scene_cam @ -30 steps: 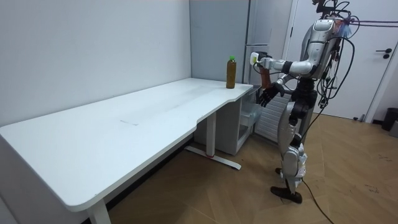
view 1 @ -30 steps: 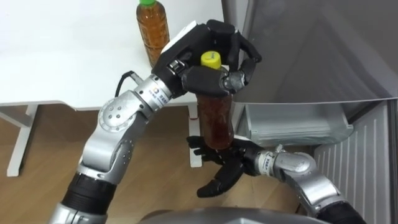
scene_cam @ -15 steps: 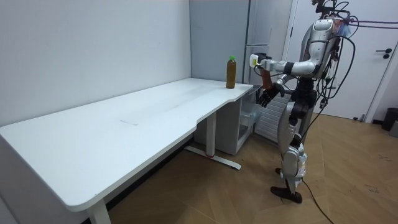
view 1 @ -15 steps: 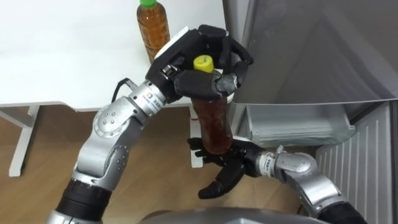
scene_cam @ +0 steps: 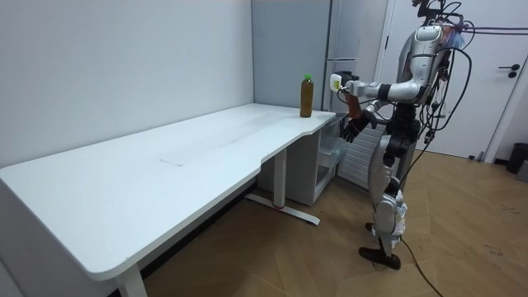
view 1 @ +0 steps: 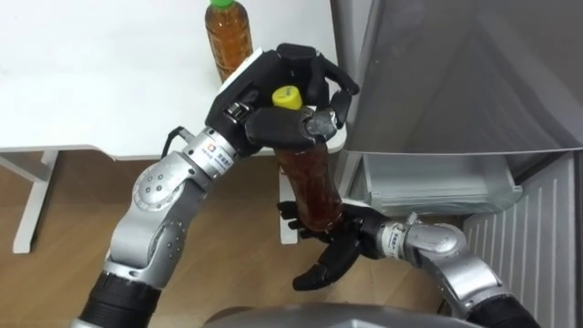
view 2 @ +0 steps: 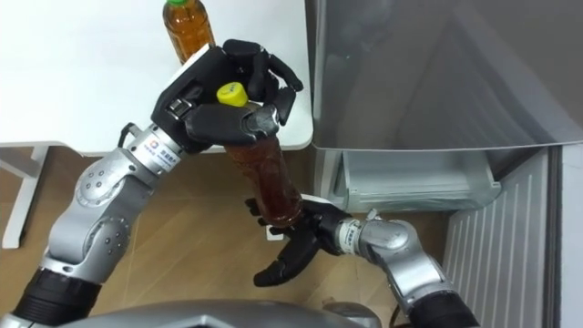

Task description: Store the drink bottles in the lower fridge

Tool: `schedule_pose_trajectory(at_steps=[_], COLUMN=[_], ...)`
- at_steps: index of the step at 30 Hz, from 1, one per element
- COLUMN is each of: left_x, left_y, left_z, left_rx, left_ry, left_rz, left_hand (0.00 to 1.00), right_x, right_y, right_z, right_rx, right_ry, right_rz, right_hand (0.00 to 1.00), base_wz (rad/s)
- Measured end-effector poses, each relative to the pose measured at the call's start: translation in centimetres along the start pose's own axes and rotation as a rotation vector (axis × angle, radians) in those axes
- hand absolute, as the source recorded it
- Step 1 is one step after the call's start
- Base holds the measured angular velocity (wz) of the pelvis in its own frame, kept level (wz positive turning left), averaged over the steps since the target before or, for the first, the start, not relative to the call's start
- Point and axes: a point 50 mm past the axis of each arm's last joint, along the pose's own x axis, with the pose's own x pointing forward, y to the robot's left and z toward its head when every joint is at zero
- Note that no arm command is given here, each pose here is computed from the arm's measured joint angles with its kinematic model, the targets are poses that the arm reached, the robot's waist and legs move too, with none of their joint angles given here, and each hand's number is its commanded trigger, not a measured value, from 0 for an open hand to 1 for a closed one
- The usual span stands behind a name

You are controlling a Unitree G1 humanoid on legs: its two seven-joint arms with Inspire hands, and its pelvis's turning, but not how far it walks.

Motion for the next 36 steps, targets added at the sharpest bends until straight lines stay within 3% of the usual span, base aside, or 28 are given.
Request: schedule_pose_trajectory(at_steps=[36], left_x=[-0.05], left_y=[-0.02], left_z=[0.26], left_rx=[0.003], left_ry=[-0.006], left_rz=[-0.013], left_hand=[1.0], right_x=[-0.07], right_y=[0.18], right_z=[-0.17], right_rx=[0.026], right_ry=[-0.011], right_rz=[0.012], right_hand=[0.0], base_wz=[0.0])
